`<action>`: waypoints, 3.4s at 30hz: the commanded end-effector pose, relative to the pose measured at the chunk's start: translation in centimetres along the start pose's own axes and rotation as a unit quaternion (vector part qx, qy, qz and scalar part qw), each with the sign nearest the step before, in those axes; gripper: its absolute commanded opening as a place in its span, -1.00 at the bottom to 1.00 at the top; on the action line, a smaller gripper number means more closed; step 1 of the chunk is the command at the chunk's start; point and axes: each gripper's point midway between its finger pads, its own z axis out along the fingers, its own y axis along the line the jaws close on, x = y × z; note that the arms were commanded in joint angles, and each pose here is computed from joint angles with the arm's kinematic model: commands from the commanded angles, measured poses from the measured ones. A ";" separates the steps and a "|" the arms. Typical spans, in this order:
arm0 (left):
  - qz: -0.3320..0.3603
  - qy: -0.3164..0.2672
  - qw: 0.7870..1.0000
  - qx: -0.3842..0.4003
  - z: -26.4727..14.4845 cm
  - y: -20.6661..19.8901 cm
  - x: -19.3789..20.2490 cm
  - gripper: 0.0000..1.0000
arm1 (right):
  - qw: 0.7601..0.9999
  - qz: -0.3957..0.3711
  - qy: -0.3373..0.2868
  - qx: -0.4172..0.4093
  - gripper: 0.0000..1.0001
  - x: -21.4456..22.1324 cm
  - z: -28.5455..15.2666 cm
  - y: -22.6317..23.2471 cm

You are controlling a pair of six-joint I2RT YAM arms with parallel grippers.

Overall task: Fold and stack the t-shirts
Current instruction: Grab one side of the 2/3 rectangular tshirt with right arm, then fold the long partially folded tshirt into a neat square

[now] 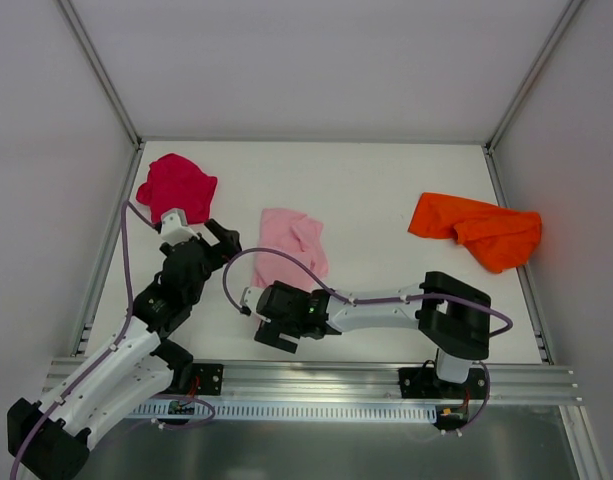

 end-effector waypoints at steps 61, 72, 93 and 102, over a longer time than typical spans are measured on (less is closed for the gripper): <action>-0.034 -0.022 0.995 -0.089 0.4 4.4 0.3 0.97 | 0.956 0.005 -0.143 0.256 -0.98 -9.0 -9.6 -17.8; -0.027 -0.025 0.995 -0.094 0.9 4.3 0.2 0.98 | 0.976 -0.007 -0.167 0.140 -0.98 -7.4 -11.7 -14.5; -0.010 0.067 0.998 -0.013 4.4 1.5 6.2 0.72 | 0.989 -0.039 -0.128 0.061 -0.98 -5.1 -11.1 -10.3; -0.010 0.123 0.992 -0.005 3.5 2.3 9.3 -0.66 | 0.988 -0.052 -0.128 0.072 -0.98 -7.1 -10.6 -11.3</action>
